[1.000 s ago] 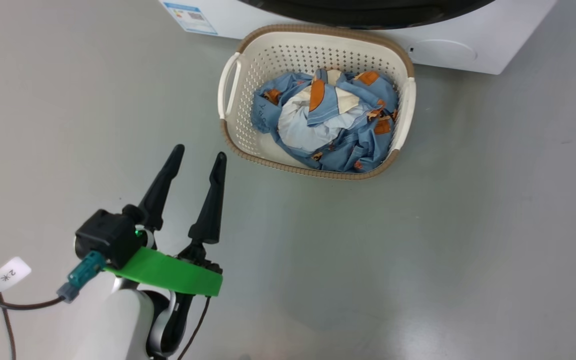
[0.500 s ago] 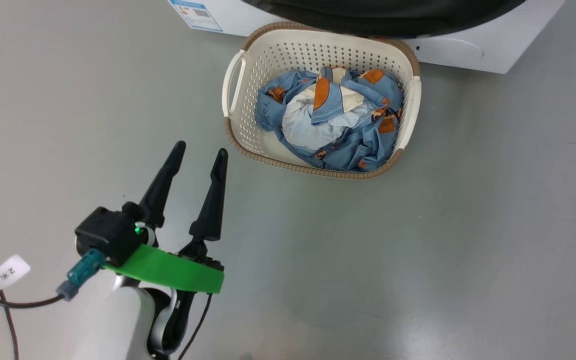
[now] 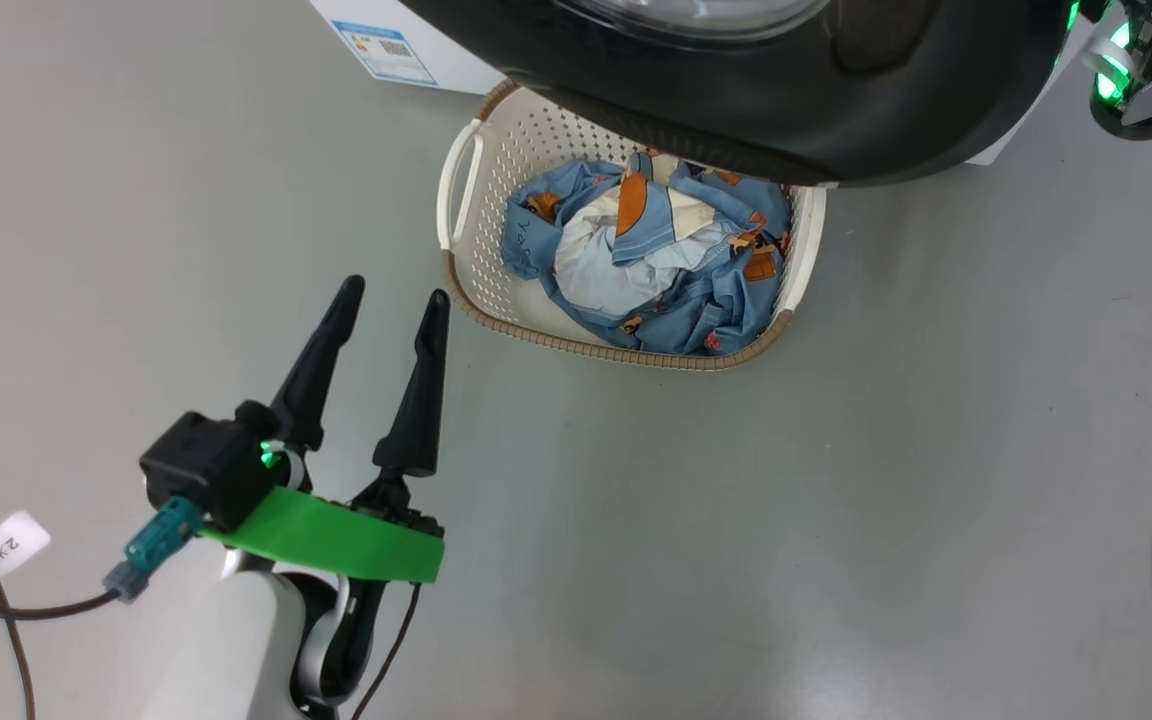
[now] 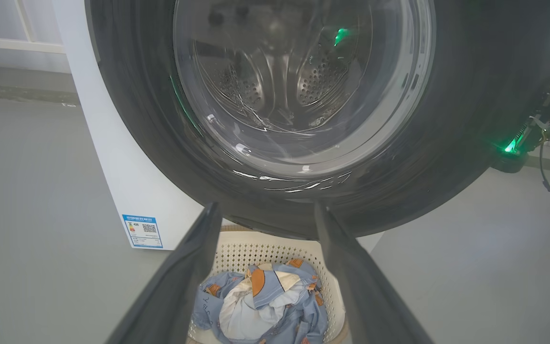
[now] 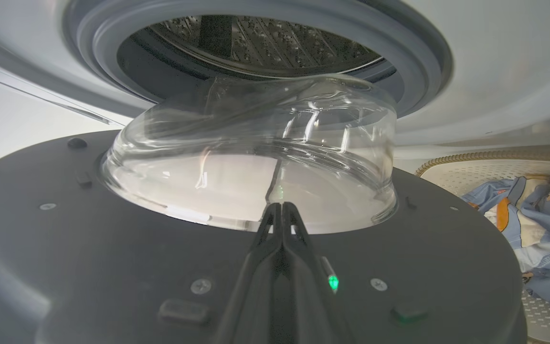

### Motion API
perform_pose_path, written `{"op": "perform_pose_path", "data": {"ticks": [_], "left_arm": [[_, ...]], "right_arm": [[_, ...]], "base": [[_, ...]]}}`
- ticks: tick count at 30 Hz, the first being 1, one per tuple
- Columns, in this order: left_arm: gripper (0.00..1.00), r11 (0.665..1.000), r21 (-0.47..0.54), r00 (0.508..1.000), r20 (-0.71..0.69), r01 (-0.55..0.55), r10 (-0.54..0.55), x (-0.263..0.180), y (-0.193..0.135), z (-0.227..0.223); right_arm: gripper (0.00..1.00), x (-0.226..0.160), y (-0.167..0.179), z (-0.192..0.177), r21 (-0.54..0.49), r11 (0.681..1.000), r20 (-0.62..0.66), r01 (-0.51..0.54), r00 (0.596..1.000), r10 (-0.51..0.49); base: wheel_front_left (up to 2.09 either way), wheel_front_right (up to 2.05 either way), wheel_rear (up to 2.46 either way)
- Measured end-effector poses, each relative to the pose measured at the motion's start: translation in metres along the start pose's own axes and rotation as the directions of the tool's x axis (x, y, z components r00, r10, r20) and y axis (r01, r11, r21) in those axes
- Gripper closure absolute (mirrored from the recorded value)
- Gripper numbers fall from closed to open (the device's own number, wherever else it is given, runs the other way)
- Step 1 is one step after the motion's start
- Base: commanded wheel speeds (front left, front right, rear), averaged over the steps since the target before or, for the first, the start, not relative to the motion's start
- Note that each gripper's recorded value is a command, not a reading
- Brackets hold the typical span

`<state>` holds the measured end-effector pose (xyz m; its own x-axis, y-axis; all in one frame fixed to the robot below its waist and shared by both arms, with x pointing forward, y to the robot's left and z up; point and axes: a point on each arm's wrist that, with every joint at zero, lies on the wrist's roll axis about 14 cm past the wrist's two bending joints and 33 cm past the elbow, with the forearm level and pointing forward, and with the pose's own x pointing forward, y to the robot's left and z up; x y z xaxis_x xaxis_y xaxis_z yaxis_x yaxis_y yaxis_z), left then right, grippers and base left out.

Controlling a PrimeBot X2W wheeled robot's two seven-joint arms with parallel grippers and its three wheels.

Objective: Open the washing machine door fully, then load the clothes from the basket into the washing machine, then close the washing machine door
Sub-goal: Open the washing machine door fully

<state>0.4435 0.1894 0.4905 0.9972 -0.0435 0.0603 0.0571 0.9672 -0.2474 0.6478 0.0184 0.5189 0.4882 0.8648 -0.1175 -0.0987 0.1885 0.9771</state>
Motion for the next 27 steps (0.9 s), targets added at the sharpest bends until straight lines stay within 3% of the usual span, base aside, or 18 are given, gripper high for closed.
{"op": "perform_pose_path", "data": {"ticks": [7, 14, 27], "left_arm": [[0.00, 1.000, 0.003, 1.000, 0.022, 0.005, -0.005, -0.001, -0.001, 0.009], [0.00, 1.000, 0.010, 0.999, 0.042, 0.011, -0.011, -0.003, -0.002, 0.017], [0.00, 1.000, 0.014, 0.997, 0.071, 0.006, -0.007, -0.013, -0.003, 0.031]], "right_arm": [[1.00, -0.004, 0.004, -0.029, 0.001, 1.000, -0.143, -0.008, 0.990, 0.008], [1.00, -0.013, 0.008, -0.066, -0.022, 1.000, -0.303, -0.008, 0.953, 0.001], [1.00, -0.021, 0.018, -0.161, -0.044, 0.994, -0.585, -0.105, 0.809, 0.059]], "base": [[0.00, 0.00, 0.00], [0.00, 0.00, 0.00], [0.00, 0.00, 0.00]]}}
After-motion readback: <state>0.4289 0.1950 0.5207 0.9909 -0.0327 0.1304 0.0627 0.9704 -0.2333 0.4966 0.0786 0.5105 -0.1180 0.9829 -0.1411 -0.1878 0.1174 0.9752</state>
